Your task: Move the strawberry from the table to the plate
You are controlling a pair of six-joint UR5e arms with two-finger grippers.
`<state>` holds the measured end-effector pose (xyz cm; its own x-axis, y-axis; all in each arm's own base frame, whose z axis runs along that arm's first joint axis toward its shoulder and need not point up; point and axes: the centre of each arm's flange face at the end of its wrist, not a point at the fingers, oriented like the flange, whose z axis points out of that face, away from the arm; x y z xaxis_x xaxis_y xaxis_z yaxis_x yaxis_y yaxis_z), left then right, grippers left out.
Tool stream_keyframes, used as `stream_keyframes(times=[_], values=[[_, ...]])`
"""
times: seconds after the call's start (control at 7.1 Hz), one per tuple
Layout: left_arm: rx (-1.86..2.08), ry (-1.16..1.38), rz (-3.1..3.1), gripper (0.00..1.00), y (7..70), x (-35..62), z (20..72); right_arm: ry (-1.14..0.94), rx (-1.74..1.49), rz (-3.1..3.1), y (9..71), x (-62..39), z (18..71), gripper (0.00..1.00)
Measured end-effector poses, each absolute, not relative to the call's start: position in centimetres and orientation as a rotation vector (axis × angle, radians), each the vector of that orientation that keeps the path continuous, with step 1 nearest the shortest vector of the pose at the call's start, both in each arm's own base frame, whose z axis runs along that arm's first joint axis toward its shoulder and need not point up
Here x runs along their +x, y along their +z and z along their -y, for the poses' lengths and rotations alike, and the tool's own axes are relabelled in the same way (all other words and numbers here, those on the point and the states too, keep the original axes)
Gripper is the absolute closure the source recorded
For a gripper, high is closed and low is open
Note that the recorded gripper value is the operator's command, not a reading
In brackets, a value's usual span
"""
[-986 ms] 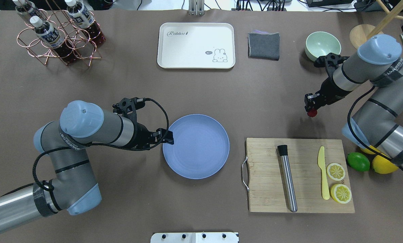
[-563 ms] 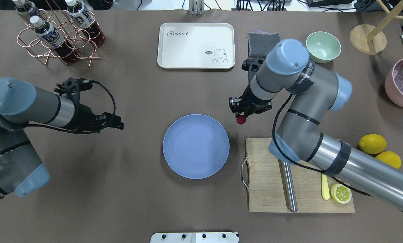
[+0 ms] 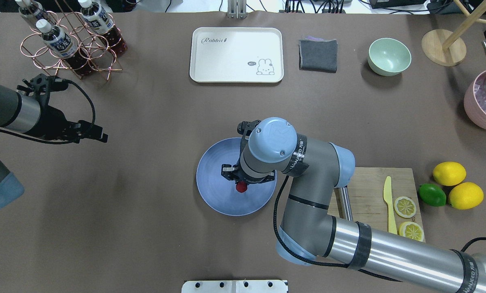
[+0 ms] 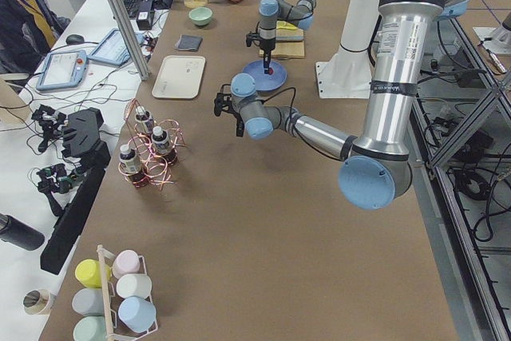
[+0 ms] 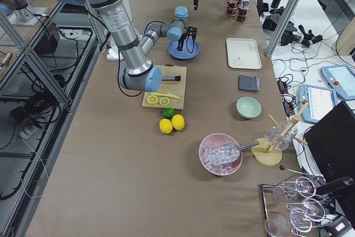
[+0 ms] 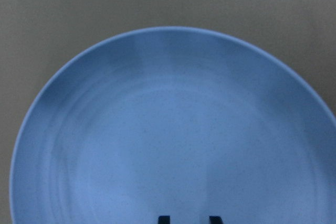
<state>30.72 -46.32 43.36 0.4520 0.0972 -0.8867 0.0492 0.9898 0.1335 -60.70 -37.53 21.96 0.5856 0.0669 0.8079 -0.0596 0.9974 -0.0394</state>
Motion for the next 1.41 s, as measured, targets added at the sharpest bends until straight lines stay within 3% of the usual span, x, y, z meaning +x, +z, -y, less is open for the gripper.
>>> stream_keyframes(times=[0.14,0.56,0.85,1.41], values=[[0.149,0.031,-1.102,0.03,43.4,30.6,46.3,0.078,-0.008,0.937,22.1,-61.2,37.1,0.0],[0.154,0.03,-1.108,0.03,43.1,30.2,46.4,0.1,0.012,0.935,22.0,-60.4,37.8,0.0],[0.196,0.056,-1.085,0.03,45.0,26.1,47.4,0.145,0.013,0.929,23.8,-51.6,40.9,0.0],[0.242,0.153,-0.995,0.03,52.7,12.1,47.8,-0.04,0.068,0.799,41.9,-23.9,47.6,0.0]])
